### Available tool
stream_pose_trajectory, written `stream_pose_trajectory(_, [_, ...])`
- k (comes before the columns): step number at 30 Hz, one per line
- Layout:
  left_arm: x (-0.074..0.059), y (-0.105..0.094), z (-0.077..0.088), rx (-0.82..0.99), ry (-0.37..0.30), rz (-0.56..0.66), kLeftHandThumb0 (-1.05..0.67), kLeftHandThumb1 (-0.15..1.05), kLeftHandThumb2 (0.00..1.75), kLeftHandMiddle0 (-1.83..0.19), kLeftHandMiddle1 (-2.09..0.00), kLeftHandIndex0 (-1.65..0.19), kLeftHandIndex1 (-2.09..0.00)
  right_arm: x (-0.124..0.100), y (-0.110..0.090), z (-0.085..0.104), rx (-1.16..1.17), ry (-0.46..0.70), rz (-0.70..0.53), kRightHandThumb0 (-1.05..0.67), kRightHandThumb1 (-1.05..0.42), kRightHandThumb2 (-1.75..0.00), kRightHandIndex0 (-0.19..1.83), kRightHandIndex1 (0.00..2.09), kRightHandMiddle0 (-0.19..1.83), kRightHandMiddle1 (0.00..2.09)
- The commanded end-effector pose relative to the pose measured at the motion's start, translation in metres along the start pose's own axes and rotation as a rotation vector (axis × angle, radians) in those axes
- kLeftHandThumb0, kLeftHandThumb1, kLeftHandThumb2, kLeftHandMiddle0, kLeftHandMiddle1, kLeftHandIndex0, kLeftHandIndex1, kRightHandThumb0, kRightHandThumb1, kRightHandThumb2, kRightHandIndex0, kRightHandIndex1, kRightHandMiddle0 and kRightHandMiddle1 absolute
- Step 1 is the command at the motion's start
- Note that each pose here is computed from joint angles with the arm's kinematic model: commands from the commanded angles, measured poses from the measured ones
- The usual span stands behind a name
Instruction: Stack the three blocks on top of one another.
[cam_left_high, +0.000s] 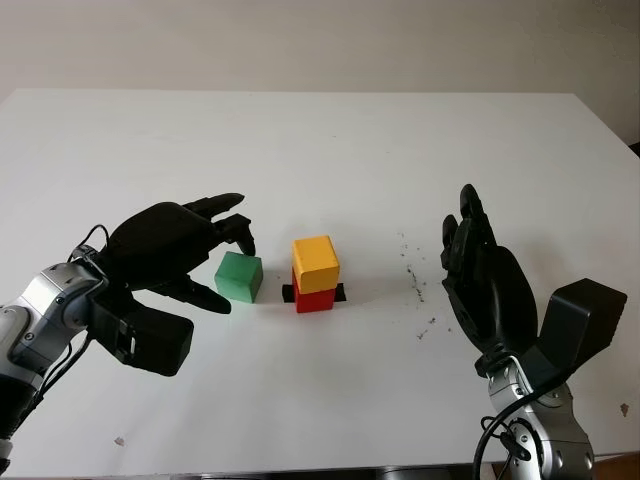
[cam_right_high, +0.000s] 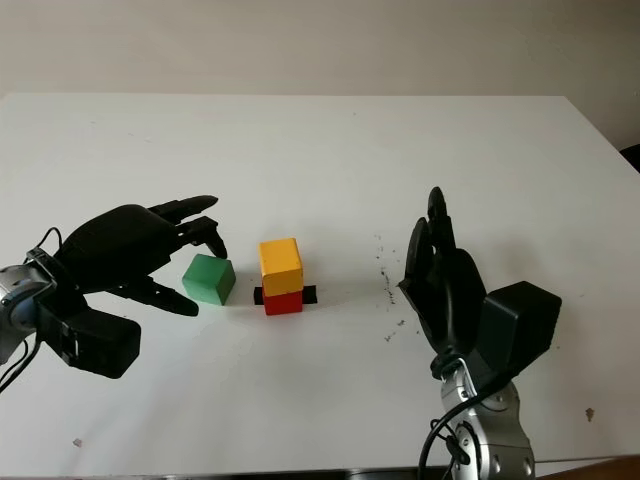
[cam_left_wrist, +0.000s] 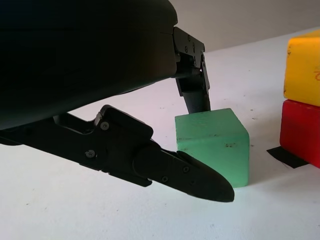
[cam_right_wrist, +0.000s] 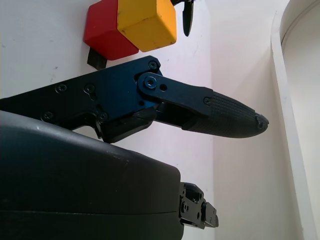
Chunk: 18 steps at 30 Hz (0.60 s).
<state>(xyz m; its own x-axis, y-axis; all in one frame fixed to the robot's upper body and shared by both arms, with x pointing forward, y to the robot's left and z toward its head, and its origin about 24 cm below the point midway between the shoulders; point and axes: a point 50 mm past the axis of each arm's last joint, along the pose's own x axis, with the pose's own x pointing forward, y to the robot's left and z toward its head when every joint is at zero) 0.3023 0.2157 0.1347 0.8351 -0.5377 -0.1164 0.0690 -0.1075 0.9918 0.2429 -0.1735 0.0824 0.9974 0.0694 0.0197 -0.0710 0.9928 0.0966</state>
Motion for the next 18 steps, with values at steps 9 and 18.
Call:
stream_pose_trajectory(9, [0.0026, -0.006, 0.0031, -0.015, -0.016, 0.015, -0.61, 1.05, 0.07, -0.18, -0.07, -0.11, -1.36, -0.0015, -0.0023, 0.0053, -0.019, -0.013, -0.006, -0.79, -1.05, -0.72, -0.19, 0.0, -0.19, 0.0])
stream_pose_trajectory(18, [0.002, -0.0065, 0.0008, -0.014, -0.047, 0.043, -0.4, 1.05, 0.28, -0.2, -0.06, -0.1, -1.42, -0.0011, -0.0016, 0.0055, -0.015, -0.015, -0.012, -0.78, -1.05, -0.71, -0.19, 0.0, -0.19, 0.0])
